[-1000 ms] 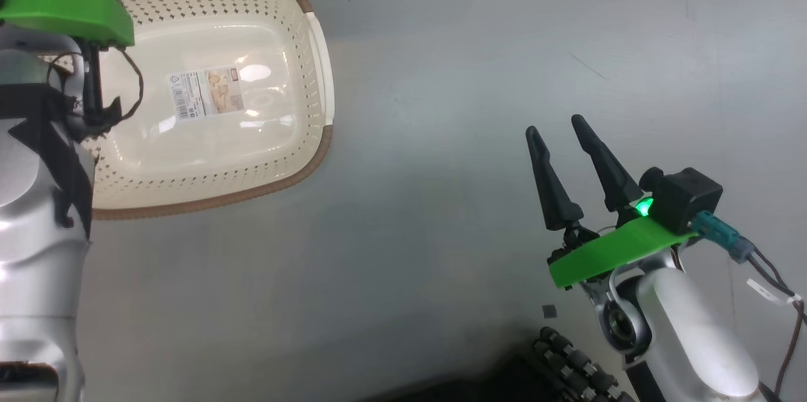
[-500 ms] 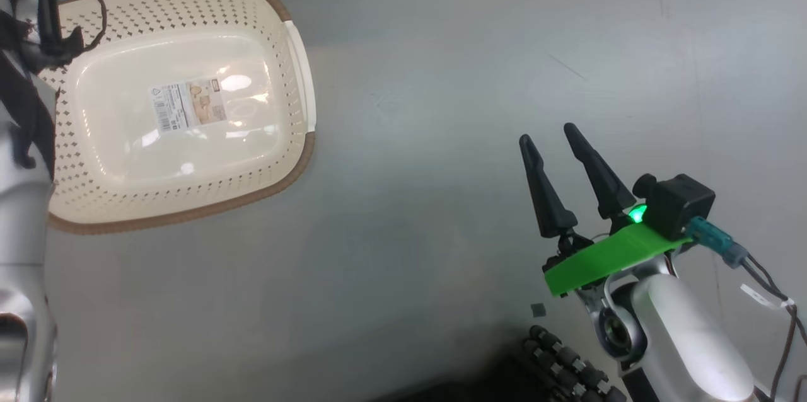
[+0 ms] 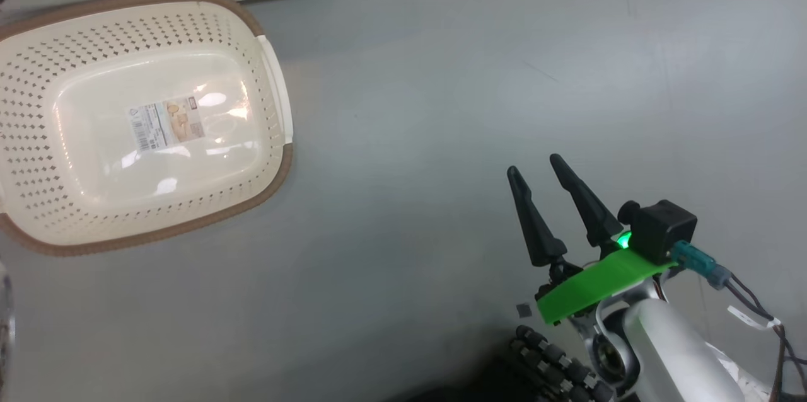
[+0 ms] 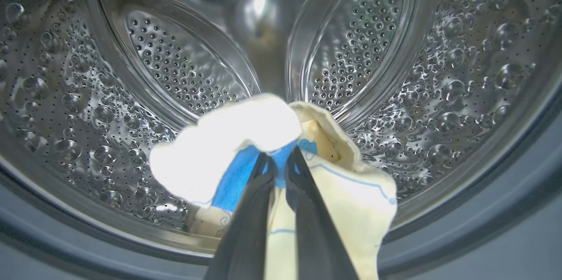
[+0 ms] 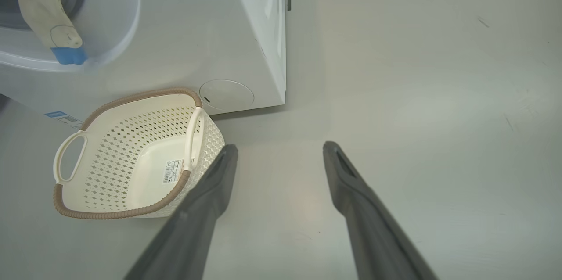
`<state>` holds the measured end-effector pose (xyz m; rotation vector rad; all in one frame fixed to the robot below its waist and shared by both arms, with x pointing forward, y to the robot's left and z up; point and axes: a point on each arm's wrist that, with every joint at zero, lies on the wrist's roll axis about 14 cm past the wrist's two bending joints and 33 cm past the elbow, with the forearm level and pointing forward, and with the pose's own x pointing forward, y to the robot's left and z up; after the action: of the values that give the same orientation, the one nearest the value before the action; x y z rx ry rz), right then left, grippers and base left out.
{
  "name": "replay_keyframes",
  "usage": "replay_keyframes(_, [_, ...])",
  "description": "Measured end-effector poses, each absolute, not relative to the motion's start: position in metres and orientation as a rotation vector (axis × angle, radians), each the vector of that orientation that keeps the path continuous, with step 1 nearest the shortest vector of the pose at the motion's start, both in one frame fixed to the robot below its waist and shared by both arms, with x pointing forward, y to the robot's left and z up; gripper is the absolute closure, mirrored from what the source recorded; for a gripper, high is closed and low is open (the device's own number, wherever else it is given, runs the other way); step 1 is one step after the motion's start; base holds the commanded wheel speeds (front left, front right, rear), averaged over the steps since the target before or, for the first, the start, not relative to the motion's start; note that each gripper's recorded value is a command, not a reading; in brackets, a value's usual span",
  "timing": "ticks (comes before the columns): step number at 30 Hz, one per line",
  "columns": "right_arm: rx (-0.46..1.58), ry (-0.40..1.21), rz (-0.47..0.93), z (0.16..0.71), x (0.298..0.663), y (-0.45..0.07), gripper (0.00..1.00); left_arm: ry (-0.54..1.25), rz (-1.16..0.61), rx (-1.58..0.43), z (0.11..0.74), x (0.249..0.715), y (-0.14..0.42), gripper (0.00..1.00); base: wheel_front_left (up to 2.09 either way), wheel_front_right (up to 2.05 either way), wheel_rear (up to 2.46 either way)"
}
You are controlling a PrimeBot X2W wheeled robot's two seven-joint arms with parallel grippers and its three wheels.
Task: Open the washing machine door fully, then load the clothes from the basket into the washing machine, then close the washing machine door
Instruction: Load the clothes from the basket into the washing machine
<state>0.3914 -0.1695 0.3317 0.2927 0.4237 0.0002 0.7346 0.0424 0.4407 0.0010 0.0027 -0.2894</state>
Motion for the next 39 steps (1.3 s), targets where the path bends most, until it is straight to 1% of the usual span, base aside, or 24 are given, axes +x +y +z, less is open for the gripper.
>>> replay_keyframes(12, [0.289,0.471,-0.04,0.325,0.369,-0.176,0.0,-0.046,-0.245,-0.037,0.465,0.766,0.049,1.0,0.0,0.0,0.0])
replay_keyframes(21, [0.3,0.499,-0.061,0.318,0.364,-0.178,0.0,-0.05,-0.243,-0.066,0.46,0.784,0.044,1.0,0.0,0.0,0.0])
replay_keyframes(30, [0.301,0.514,-0.081,0.314,0.361,-0.183,0.0,-0.02,-0.243,-0.073,0.444,0.792,0.043,1.0,0.0,0.0,0.0])
replay_keyframes(34, [0.302,0.518,-0.089,0.312,0.36,-0.184,0.0,-0.064,-0.226,-0.11,0.458,0.8,0.046,1.0,0.0,0.0,0.0])
replay_keyframes(39, [0.3,0.533,-0.091,0.308,0.359,-0.184,0.0,-0.179,-0.204,-0.177,0.487,0.807,0.051,1.0,0.0,0.0,0.0])
